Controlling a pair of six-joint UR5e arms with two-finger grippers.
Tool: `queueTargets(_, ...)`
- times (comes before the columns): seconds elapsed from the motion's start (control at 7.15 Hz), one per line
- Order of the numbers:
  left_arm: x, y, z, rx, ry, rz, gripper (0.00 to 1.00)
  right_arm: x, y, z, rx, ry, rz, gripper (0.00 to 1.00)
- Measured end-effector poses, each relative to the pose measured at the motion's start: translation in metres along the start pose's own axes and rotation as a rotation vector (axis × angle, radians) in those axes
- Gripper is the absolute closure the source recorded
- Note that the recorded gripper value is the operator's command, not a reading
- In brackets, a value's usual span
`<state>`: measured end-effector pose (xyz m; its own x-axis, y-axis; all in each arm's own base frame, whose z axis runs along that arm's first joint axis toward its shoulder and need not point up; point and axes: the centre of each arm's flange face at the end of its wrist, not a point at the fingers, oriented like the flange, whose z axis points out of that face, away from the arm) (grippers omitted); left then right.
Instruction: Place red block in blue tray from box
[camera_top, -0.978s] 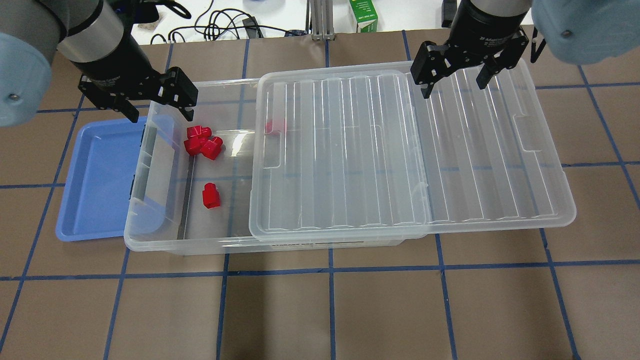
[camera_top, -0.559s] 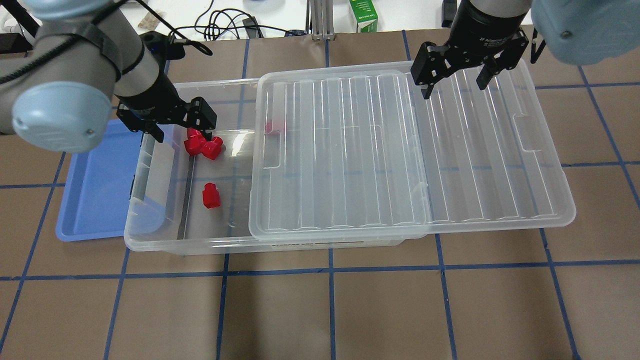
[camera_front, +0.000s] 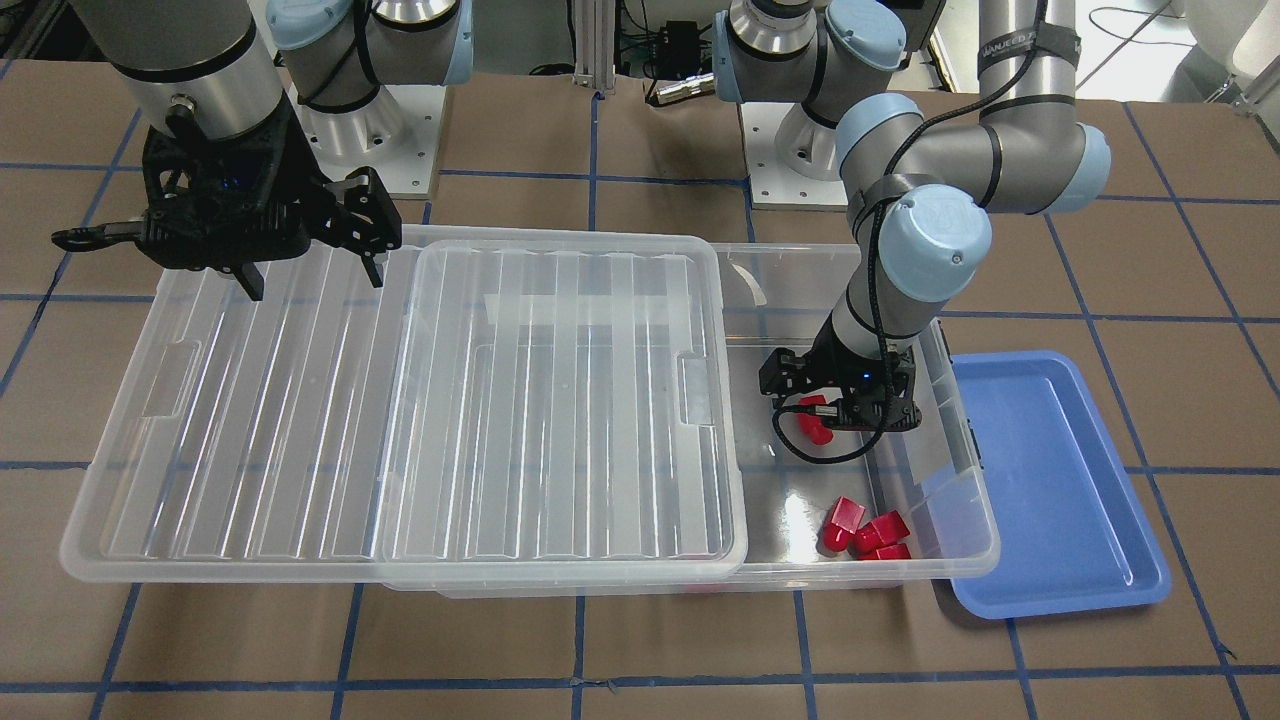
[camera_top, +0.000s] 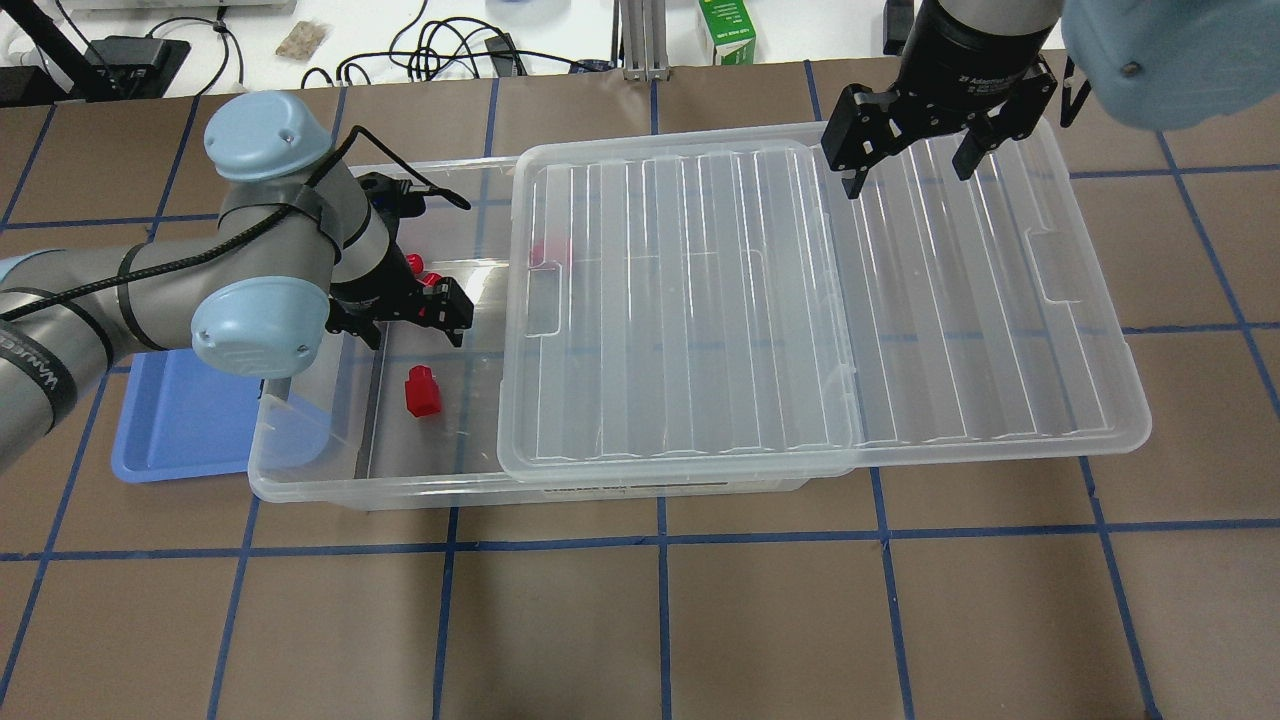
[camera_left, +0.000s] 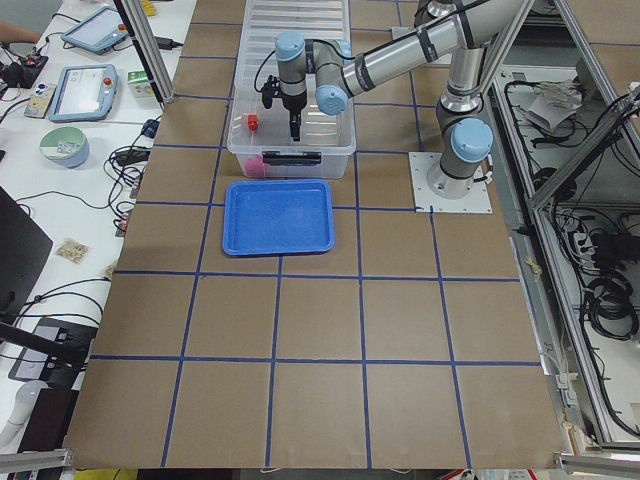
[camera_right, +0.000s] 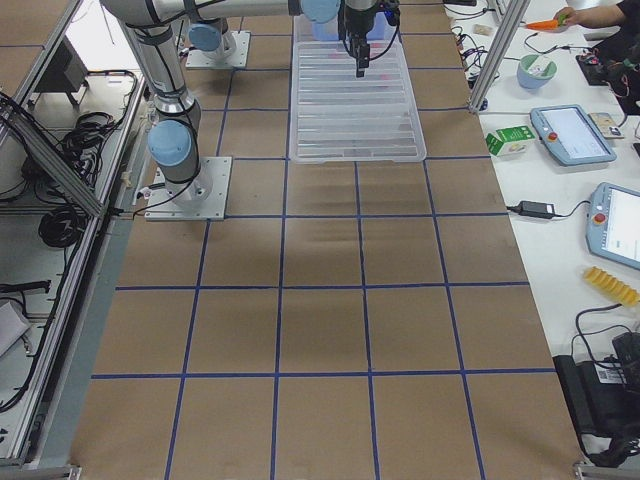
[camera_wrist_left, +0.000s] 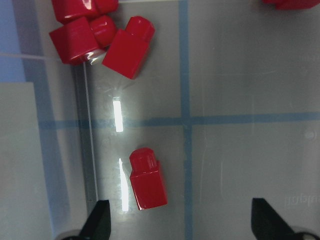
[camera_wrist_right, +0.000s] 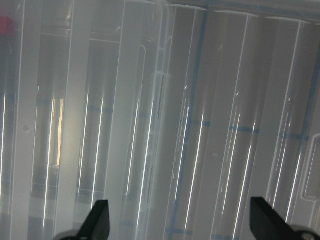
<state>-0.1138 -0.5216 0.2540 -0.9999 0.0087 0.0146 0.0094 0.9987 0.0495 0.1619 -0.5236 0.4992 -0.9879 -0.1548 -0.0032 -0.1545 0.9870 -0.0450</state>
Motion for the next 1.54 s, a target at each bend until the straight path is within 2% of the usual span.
queueTargets(0.28, 0.0, 0.005, 0.03, -0.037, 0.001, -0.001, 0.0, 0.0, 0.0, 0.001, 0.0, -0.001, -0.002, 0.0)
queueTargets(0.7, -0.002, -0.002, 0.066, -0.046, -0.002, 0.003, 0.0, 0.001, 0.0, 0.001, -0.001, 0.001, -0.002, 0.0)
queueTargets(1.26, -0.007, 0.001, 0.072, -0.057, -0.043, -0.012, 0.03, 0.021, -0.005, -0.003, 0.007, 0.004, 0.024, 0.0)
queueTargets(1.4, -0.007, 0.002, 0.073, -0.061, -0.042, -0.022, 0.27, 0.038, -0.007, -0.004, 0.011, 0.007, 0.046, 0.0)
queueTargets(1.54, -0.008, 0.003, 0.074, -0.066, -0.038, -0.042, 0.36, 0.066, -0.008, -0.006, 0.013, 0.01, 0.087, 0.0)
